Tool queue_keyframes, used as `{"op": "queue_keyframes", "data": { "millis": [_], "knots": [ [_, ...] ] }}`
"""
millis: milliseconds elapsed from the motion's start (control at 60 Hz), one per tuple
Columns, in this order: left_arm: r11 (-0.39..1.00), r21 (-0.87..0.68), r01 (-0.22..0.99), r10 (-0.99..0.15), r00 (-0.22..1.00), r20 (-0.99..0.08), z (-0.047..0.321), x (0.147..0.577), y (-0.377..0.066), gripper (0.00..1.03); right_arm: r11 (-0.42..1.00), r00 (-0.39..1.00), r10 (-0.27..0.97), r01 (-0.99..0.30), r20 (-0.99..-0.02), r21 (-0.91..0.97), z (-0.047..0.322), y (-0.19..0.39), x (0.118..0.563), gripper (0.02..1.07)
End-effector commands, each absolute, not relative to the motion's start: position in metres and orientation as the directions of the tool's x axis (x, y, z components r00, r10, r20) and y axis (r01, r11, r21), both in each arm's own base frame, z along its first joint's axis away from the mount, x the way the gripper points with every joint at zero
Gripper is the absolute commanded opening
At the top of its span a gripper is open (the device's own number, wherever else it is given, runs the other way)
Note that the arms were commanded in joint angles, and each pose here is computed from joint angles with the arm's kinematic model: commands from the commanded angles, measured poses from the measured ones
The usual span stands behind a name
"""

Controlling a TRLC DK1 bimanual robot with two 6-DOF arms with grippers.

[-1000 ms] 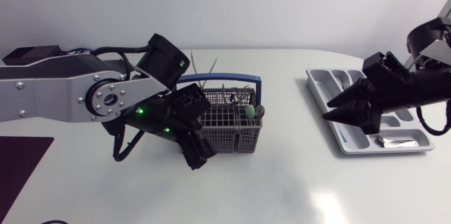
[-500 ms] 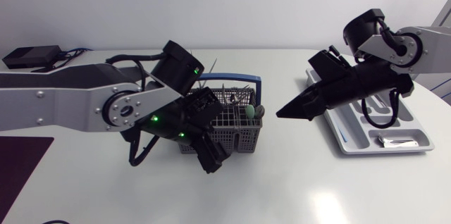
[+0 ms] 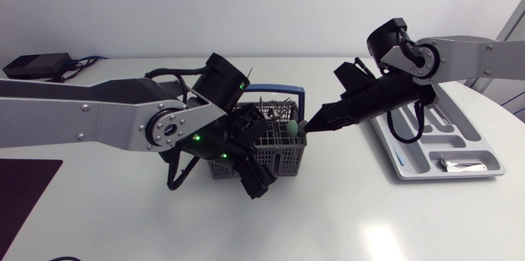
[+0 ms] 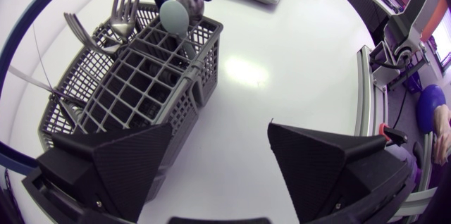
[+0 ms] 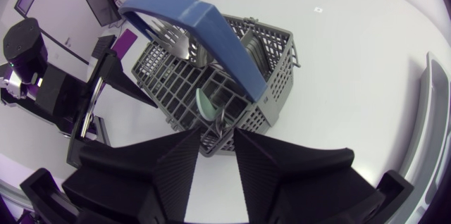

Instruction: Sort the cutlery from the basket into the organizer compartments.

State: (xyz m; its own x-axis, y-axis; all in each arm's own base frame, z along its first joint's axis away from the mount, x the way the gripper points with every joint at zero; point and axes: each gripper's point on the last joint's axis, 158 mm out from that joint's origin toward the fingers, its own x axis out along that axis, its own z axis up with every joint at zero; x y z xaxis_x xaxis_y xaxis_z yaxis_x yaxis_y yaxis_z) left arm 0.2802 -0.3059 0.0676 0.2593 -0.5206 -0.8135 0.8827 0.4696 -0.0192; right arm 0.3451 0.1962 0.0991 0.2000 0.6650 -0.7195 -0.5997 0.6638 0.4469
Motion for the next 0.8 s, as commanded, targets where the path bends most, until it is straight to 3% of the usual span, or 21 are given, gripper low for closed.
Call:
{"op": "queue_keyframes", "data": {
  "millis": [0,67,267,417,783],
  "knots": [
    [0.486,-0.030,0.873,-0.534,0.270,-0.801,0.071,0.288,-0.316,0.94,0.667,0.209,0.674,-0.583,-0.708,0.463,0.102,0.203,0.354,0.26],
    [0.486,-0.030,0.874,-0.537,0.271,-0.799,0.071,0.288,-0.317,0.94,0.666,0.208,0.676,-0.583,-0.707,0.465,0.102,0.205,0.355,0.21],
    [0.485,-0.032,0.874,-0.535,0.268,-0.801,0.070,0.286,-0.316,0.94,0.667,0.214,0.680,-0.577,-0.701,0.471,0.103,0.214,0.361,0.20],
    [0.490,-0.038,0.871,-0.539,0.269,-0.798,0.072,0.284,-0.317,0.94,0.669,0.208,0.680,-0.568,-0.703,0.479,0.100,0.216,0.361,0.08],
    [0.484,-0.037,0.874,-0.544,0.268,-0.795,0.075,0.279,-0.316,0.94,0.670,0.226,0.684,-0.571,-0.693,0.475,0.119,0.210,0.355,0.08]
  ]
}}
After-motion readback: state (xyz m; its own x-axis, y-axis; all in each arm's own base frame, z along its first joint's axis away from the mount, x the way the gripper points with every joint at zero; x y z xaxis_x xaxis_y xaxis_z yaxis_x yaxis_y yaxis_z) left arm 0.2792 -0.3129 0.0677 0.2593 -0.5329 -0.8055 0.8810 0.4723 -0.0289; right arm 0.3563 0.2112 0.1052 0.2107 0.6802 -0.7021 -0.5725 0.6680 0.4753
